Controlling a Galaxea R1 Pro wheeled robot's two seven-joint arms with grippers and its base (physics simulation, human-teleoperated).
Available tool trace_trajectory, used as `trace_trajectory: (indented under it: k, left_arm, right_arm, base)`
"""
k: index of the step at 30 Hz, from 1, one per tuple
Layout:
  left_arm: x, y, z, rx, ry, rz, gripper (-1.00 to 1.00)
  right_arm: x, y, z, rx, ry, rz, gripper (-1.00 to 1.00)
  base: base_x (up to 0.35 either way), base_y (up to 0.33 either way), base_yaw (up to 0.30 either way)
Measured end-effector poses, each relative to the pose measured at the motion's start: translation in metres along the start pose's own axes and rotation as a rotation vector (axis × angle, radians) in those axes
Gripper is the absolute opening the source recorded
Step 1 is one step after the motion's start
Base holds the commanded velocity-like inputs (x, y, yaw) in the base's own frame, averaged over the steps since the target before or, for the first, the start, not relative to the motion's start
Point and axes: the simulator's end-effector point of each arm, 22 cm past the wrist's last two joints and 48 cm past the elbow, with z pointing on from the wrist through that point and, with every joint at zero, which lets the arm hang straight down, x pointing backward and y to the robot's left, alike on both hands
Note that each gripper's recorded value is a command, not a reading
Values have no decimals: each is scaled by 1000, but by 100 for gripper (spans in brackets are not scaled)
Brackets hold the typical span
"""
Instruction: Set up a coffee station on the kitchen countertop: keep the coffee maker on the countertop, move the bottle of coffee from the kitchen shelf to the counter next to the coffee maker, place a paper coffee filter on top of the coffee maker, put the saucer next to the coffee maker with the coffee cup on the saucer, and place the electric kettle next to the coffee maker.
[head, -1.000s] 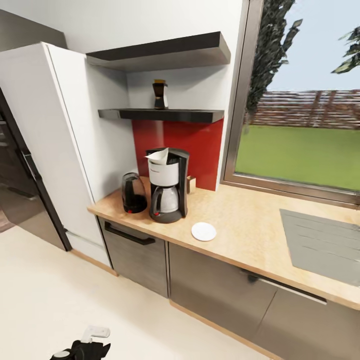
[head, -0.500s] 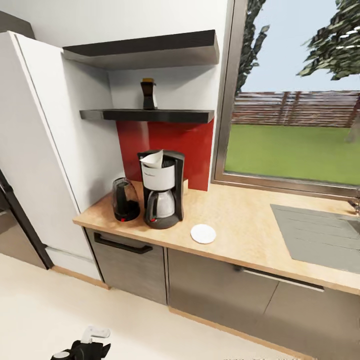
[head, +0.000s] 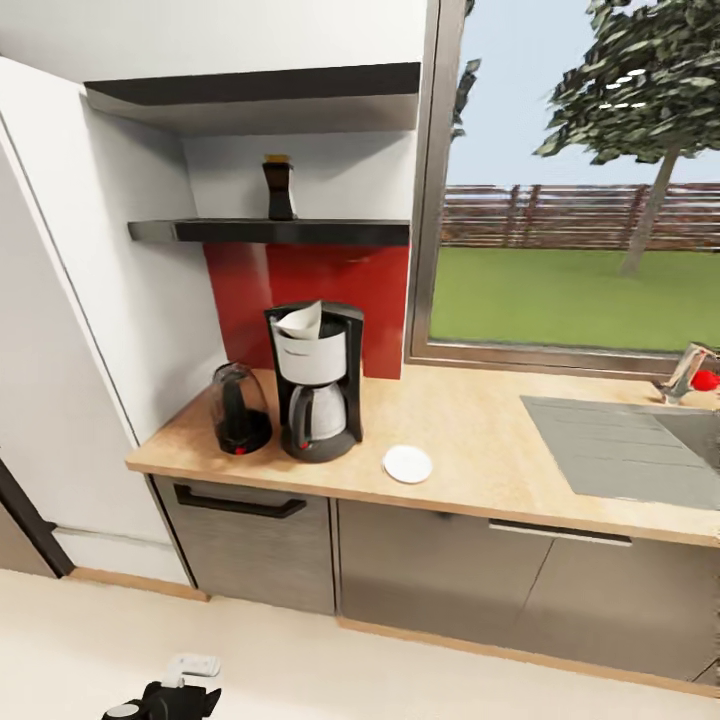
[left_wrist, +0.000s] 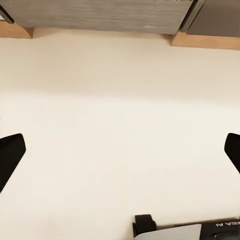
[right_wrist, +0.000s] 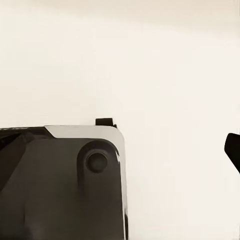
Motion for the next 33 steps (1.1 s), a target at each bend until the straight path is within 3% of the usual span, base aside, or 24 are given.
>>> trace_trajectory:
  k: [23, 33]
  left_arm:
    - [1, 1, 0, -2, 2, 1, 100]
    - [9, 0, -1, -1, 11, 3, 100]
  right_arm:
    - [-1, 0, 0, 4, -1, 1, 100]
    - [-1, 0, 0, 4, -2, 1, 100]
  base:
    - [1, 339, -17]
    - [141, 319, 0]
